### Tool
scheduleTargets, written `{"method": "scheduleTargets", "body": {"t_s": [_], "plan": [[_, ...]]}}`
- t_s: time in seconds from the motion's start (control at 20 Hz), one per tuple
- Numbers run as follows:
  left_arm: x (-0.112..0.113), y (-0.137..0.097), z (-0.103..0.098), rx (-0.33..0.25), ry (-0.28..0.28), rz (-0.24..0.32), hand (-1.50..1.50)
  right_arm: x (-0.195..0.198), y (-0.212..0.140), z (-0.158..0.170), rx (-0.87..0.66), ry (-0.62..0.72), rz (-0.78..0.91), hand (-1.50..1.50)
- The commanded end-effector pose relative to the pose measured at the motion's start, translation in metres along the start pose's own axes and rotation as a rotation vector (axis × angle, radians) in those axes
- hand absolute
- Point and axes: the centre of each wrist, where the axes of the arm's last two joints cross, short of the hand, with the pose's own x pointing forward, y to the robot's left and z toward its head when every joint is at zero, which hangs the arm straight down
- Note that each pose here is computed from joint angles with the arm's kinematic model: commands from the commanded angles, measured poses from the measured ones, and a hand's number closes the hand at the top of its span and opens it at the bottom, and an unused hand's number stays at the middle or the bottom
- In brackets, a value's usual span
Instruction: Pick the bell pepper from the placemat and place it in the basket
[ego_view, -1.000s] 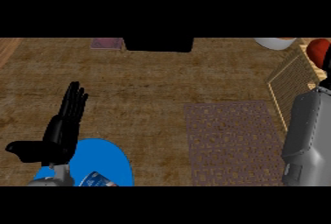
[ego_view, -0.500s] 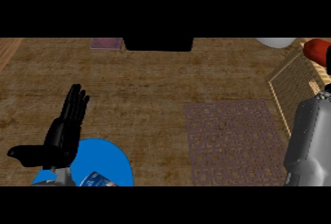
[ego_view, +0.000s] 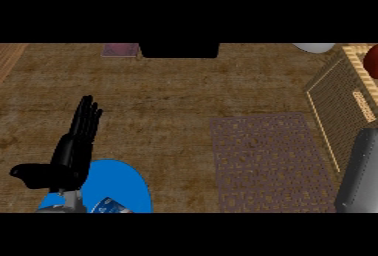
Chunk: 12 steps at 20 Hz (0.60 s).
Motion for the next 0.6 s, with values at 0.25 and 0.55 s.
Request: {"method": "scheduleTargets", "body": {"t_s": [0.25,0.55], "plan": [[-0.002,-0.006,0.006,-0.012,0.018,-0.009,0.0,-0.016,-0.082,-0.009,-0.057,0.184,-0.149,-1.5],[0.007,-0.004,0.014,0.007,-0.004,0.007,0.0,-0.034,-0.127,-0.005,-0.018,0.143,-0.246,-1.5]]}}
